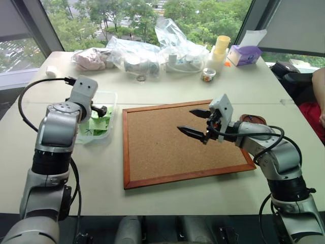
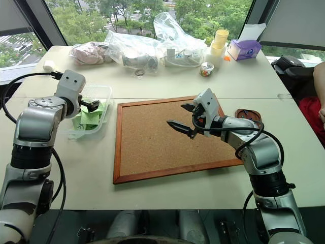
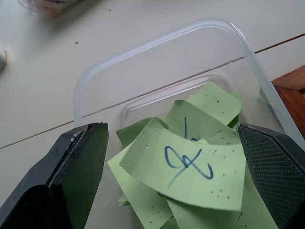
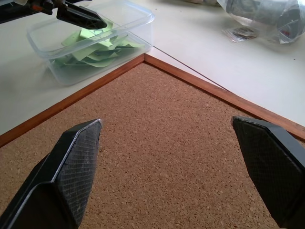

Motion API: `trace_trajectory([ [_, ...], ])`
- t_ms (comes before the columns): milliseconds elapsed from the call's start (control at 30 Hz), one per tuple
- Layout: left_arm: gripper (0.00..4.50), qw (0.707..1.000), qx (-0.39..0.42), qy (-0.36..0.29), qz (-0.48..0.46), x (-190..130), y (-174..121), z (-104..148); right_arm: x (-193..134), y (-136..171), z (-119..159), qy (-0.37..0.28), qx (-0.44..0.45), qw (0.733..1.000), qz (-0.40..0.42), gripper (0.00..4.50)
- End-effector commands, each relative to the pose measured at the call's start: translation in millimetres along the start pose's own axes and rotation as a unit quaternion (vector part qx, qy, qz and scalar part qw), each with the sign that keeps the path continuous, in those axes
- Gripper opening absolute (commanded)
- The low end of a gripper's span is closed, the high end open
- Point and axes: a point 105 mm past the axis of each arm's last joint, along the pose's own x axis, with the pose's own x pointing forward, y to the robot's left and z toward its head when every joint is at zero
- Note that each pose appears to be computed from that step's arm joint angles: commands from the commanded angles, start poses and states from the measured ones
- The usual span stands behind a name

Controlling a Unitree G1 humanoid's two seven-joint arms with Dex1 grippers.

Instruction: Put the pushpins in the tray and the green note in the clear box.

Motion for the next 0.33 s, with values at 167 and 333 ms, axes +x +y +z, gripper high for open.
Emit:
trace_trajectory([
  [167, 4.46, 0.992, 0.003, -0.12, -0.044, -35.2, 11.4, 42.4, -37.8, -12.8, 20.1, -0.036, 0.016, 0.997, -0.061, 4.5],
  [333, 4.46, 0.926, 0.015, -0.236, -0.295, -80.6, -58.0, 72.8, -66.9, -15.6, 16.8, -0.036, 0.056, 0.993, -0.094, 4.5],
])
